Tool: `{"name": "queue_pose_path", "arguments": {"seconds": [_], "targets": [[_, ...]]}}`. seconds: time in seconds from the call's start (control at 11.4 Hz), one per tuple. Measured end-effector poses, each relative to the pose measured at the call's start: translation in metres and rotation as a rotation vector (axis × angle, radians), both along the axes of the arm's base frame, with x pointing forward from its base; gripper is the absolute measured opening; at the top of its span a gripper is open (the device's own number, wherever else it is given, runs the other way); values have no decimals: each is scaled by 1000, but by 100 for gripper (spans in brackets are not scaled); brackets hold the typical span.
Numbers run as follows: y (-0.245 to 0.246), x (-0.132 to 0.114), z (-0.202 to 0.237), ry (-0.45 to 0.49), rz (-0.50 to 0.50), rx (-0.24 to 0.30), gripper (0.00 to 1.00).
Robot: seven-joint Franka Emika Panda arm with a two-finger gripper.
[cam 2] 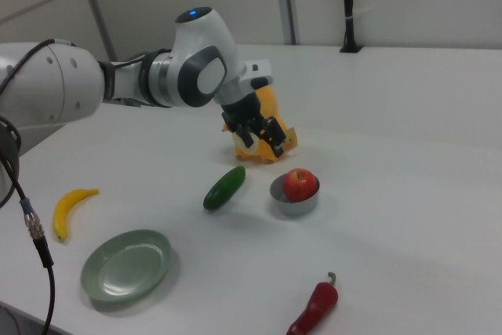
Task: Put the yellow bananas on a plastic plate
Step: 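Move the open gripper over to the yellow banana, then lower the gripper onto the banana's middle and close it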
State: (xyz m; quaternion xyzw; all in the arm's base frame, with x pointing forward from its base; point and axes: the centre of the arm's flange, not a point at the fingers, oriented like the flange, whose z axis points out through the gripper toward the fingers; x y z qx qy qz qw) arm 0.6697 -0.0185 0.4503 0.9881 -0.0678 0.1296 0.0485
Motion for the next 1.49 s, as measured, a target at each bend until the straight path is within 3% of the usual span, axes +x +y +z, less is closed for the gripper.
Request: {"name": "queue_pose_path", "arguments": {"seconds": [0.26, 0.61, 0.96, 1.49], "targets": [[62, -1, 1, -9, 24, 26, 100], [192, -23, -1, -2, 156, 74, 100], [343, -83, -26, 60, 349, 120, 100], [485, -189, -81, 193, 506, 115, 100]]}}
